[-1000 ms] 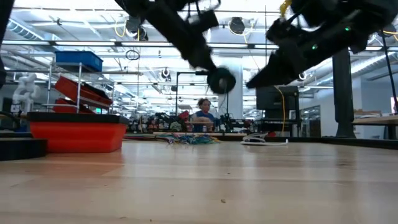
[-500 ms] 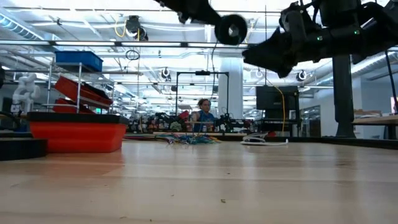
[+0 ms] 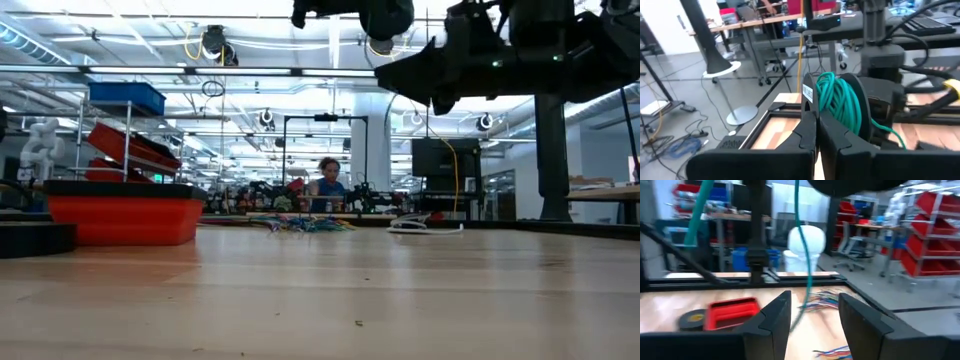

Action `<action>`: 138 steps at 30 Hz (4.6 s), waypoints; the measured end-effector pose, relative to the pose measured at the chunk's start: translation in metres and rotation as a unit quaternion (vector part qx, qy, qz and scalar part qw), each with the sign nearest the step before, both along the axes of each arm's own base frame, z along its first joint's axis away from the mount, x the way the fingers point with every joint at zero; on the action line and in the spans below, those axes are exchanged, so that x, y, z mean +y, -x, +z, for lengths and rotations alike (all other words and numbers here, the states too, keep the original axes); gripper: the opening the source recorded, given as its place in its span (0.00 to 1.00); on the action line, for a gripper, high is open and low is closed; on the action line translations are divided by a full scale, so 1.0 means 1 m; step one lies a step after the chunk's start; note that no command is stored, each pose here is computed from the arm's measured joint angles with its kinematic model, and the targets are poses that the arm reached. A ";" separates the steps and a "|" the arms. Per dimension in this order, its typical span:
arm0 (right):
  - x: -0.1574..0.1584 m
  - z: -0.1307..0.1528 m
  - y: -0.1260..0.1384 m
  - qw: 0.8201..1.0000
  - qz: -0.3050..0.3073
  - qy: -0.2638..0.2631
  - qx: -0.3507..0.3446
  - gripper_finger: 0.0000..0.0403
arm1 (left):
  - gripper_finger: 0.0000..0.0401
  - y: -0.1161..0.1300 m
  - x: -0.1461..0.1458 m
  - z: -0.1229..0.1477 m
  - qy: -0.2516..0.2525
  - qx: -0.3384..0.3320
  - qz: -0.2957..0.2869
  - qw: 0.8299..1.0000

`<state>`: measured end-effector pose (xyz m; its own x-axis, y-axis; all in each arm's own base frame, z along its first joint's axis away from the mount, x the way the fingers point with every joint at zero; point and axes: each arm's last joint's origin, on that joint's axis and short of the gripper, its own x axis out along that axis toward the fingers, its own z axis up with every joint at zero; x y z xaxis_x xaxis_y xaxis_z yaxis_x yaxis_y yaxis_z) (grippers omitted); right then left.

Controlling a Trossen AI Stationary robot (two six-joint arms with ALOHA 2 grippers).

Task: Coil cords
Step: Uncoil the green wire from the spool

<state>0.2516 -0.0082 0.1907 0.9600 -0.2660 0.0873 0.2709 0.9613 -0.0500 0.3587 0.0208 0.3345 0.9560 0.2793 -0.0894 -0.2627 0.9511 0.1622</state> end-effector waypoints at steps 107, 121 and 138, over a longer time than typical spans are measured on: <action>0.057 0.057 0.005 0.977 -0.165 0.033 0.131 0.00 | 0.01 -0.005 0.002 -0.052 -0.039 0.133 0.121 0.983; 0.072 0.035 -0.008 0.986 0.013 -0.062 0.157 0.00 | 0.01 -0.007 0.007 -0.039 -0.055 0.076 0.129 0.987; 0.085 0.022 0.020 0.953 0.037 -0.120 0.276 0.16 | 0.01 -0.006 0.011 -0.043 -0.068 0.100 0.148 0.982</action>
